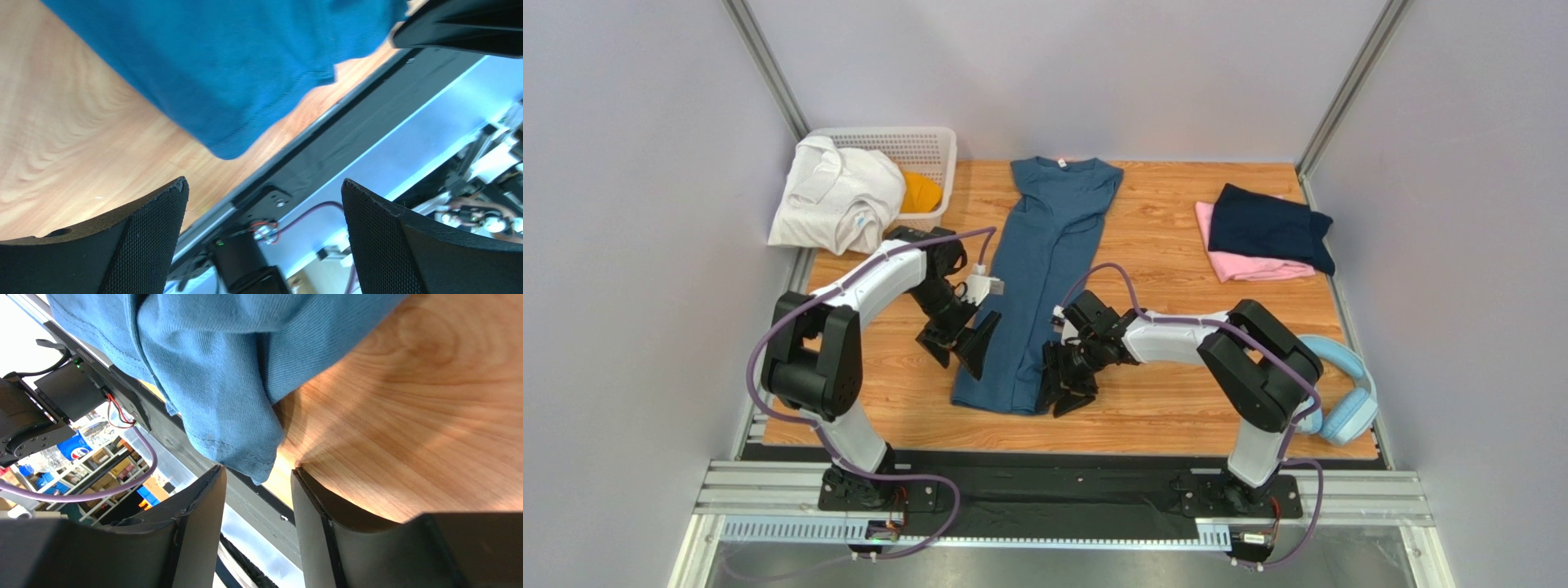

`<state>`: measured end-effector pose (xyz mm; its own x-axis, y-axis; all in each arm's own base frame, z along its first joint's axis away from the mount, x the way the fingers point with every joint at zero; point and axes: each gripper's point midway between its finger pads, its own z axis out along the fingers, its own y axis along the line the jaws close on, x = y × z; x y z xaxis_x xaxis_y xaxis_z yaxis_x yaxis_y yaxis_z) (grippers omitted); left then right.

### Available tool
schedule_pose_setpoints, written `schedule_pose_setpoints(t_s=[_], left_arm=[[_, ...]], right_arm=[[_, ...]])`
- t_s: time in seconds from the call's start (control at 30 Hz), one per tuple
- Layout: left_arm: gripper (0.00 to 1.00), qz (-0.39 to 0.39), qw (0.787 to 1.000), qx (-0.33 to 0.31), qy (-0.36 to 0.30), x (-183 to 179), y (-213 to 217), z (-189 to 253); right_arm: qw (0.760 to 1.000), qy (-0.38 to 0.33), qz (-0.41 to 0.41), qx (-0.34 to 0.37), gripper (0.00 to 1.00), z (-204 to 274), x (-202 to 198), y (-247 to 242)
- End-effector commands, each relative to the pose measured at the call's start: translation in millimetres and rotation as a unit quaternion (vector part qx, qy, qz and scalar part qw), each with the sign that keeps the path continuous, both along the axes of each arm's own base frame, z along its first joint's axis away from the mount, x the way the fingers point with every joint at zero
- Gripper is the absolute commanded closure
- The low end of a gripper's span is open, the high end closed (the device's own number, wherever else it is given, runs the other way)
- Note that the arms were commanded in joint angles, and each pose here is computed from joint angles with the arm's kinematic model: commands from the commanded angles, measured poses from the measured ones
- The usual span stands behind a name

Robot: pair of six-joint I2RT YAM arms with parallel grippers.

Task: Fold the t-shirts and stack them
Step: Grab the bottom of the folded rectangular tshirt with both arms

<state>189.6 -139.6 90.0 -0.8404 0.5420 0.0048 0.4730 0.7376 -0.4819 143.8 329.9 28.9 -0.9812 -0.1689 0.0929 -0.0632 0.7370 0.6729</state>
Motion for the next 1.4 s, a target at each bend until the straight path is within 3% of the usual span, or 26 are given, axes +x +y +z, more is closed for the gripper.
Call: schedule_pose_setpoints(t_s=[0.0, 0.13, 0.37, 0.5, 1.03, 1.13, 1.23, 1.37], left_arm=[[0.0, -0.07, 0.996, 0.043, 0.03, -4, 22, -11], [0.0, -0.107, 0.992, 0.068, 0.018, -2, 37, -28], [0.0, -0.096, 0.991, -0.009, -0.087, 13, 14, -17], [0.0, -0.085, 0.994, -0.024, -0.064, 1, 10, -27], [0.01, -0.075, 0.997, 0.019, 0.011, -1, 16, -66], [0.11, -0.074, 0.997, 0.018, 0.018, -1, 15, -70], [0.29, -0.066, 0.998, 0.011, 0.017, 2, 11, -69], [0.36, -0.056, 0.998, 0.004, 0.025, 5, 5, -67]], right_arm=[[1.0, -0.023, -0.01, 0.005, 0.52, 8, 9, 4], [1.0, -0.02, -0.005, 0.008, 0.53, 7, 11, 9], [1.0, -0.016, 0.001, 0.017, 0.56, 9, 19, 20], [1.0, -0.017, -0.001, 0.024, 0.57, 10, 21, 24], [0.999, -0.015, -0.012, 0.037, 0.63, 15, 23, 29], [0.999, -0.016, -0.013, 0.04, 0.66, 17, 24, 29], [0.999, -0.015, -0.013, 0.04, 0.69, 17, 23, 30], [0.999, -0.013, -0.014, 0.04, 0.7, 17, 22, 29]])
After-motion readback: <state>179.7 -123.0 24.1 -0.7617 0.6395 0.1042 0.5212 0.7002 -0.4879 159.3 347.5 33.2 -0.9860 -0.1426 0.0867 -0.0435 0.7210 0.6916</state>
